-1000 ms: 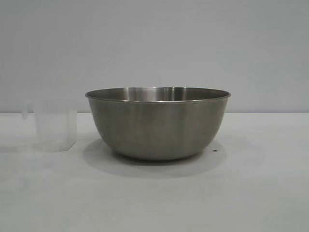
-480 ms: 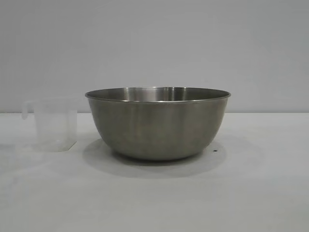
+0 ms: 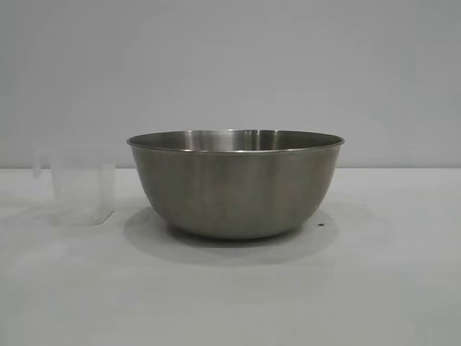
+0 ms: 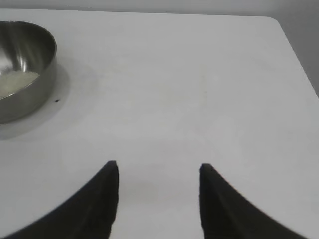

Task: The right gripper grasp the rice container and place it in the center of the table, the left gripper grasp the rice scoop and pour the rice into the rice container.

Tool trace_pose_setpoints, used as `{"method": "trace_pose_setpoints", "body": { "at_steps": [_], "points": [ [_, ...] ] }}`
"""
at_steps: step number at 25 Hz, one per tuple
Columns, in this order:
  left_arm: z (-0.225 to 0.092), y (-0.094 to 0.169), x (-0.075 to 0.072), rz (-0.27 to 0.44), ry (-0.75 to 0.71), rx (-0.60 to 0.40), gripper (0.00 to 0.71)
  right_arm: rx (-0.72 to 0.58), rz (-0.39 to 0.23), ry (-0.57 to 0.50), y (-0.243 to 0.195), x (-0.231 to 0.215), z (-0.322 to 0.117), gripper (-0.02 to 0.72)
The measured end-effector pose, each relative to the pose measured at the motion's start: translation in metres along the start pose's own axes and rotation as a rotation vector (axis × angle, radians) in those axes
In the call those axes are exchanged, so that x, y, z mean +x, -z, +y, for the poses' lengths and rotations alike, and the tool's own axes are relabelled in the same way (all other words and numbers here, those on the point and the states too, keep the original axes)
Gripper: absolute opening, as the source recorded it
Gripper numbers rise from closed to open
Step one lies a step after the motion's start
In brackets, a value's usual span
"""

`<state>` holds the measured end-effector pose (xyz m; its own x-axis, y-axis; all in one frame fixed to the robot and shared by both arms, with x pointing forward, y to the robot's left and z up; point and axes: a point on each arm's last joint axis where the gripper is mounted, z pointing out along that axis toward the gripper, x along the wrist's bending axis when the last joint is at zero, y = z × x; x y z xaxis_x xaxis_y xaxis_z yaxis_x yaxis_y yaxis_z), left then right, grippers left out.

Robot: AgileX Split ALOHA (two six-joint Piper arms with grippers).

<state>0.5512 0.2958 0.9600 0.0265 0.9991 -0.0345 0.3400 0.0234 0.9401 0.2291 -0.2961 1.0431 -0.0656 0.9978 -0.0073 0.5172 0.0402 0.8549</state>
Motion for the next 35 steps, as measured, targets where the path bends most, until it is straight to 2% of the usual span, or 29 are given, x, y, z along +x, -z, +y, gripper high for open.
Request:
{"method": "trace_pose_setpoints", "body": {
  "at_steps": [6, 8, 9, 10, 18, 23, 31, 35],
  "points": [
    [0.028, -0.002, 0.000, 0.011, -0.020, 0.135, 0.117, 0.000, 0.000, 0.000, 0.000, 0.000, 0.000, 0.321],
    [0.033, -0.003, 0.001, 0.022, -0.018, 0.217, 0.117, 0.000, 0.000, 0.000, 0.000, 0.000, 0.000, 0.321],
    [0.037, -0.003, 0.001, 0.027, -0.019, 0.249, 0.161, 0.000, 0.000, 0.000, 0.000, 0.000, 0.000, 0.321],
    [0.039, -0.004, 0.002, 0.032, -0.019, 0.293, 0.170, 0.000, 0.000, 0.000, 0.000, 0.000, 0.000, 0.321],
    [0.062, 0.001, 0.003, 0.061, -0.032, 0.537, 0.167, 0.000, 0.000, 0.000, 0.000, 0.000, 0.000, 0.321],
    [0.084, 0.007, 0.004, 0.072, -0.041, 0.630, 0.167, 0.000, 0.000, 0.000, 0.000, 0.000, 0.000, 0.321],
    [0.093, 0.027, 0.003, 0.060, -0.078, 0.815, 0.167, 0.000, 0.000, 0.000, 0.000, 0.000, 0.000, 0.321],
    [0.102, 0.048, 0.002, 0.047, -0.086, 0.831, 0.167, 0.000, 0.000, 0.000, 0.000, 0.000, 0.000, 0.321]
  ]
}}
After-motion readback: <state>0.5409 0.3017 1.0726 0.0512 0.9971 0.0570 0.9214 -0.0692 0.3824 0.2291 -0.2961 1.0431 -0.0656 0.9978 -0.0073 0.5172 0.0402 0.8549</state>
